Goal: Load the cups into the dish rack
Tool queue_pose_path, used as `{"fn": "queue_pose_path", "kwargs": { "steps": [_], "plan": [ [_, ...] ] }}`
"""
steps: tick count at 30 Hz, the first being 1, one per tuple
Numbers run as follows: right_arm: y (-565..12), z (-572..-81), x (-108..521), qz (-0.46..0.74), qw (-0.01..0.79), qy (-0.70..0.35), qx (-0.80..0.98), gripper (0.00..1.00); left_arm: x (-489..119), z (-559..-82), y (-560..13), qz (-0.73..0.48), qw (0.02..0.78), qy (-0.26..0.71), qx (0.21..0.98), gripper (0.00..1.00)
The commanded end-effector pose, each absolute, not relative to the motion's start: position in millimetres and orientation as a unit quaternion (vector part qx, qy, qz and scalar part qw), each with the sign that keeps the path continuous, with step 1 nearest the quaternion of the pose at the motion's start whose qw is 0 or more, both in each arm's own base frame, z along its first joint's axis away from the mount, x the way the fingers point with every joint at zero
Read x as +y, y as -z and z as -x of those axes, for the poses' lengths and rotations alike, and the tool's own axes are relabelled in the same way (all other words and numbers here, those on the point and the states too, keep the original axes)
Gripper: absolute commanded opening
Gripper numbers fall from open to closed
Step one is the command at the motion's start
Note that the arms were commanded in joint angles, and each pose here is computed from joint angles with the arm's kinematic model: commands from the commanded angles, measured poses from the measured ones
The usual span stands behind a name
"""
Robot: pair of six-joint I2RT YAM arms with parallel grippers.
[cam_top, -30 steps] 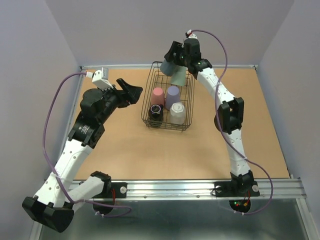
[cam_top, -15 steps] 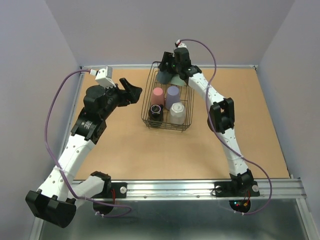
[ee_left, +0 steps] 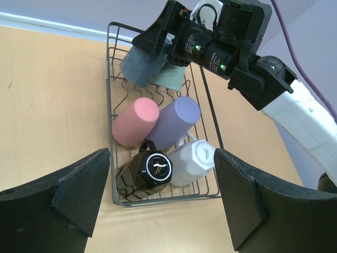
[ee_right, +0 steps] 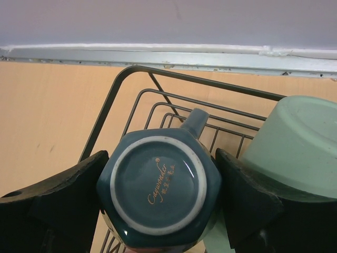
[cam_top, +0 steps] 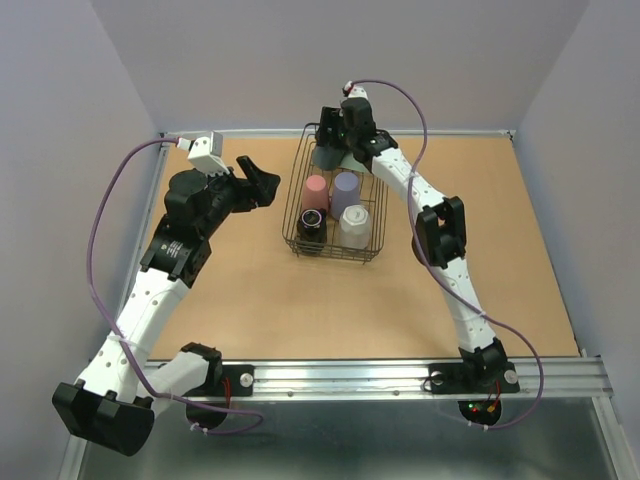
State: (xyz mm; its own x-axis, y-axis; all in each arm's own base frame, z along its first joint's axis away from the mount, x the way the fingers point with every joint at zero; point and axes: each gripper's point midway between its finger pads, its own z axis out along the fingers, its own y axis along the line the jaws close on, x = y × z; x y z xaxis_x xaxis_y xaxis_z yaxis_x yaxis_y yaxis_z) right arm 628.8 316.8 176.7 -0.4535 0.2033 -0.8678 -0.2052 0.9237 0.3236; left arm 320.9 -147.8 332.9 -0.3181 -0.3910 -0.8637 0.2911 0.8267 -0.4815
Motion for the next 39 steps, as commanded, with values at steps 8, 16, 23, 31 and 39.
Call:
{"fn": "queue_pose_path", "kwargs": {
  "steps": [8,16,23,31,39],
  "plan": [
    [-218.4,-622.5,348.4,0.021,0.570,-0.220,0.791,0.86,-145.1,-316.4,-352.5,0.018,0.605,0.294,0.740,0.92],
    [-232.5,-617.1,353.8,0.025,0.576,-0.228,0.785,0.99,-144.4,-313.8,-354.2,0.016,0.607,0.296,0.738,0.93],
    [-243.9,-608.9,357.7,0.029,0.578,-0.233,0.782,1.00,-144.6,-311.5,-355.6,0.015,0.607,0.299,0.736,0.93],
    [-285.5,-593.3,348.6,0.033,0.596,-0.231,0.768,1.00,-144.1,-310.4,-356.9,0.018,0.604,0.298,0.739,0.93],
    [-334.7,-547.2,334.5,0.050,0.597,-0.257,0.758,1.00,-143.0,-310.3,-360.4,0.013,0.607,0.293,0.739,0.93]
  ]
}}
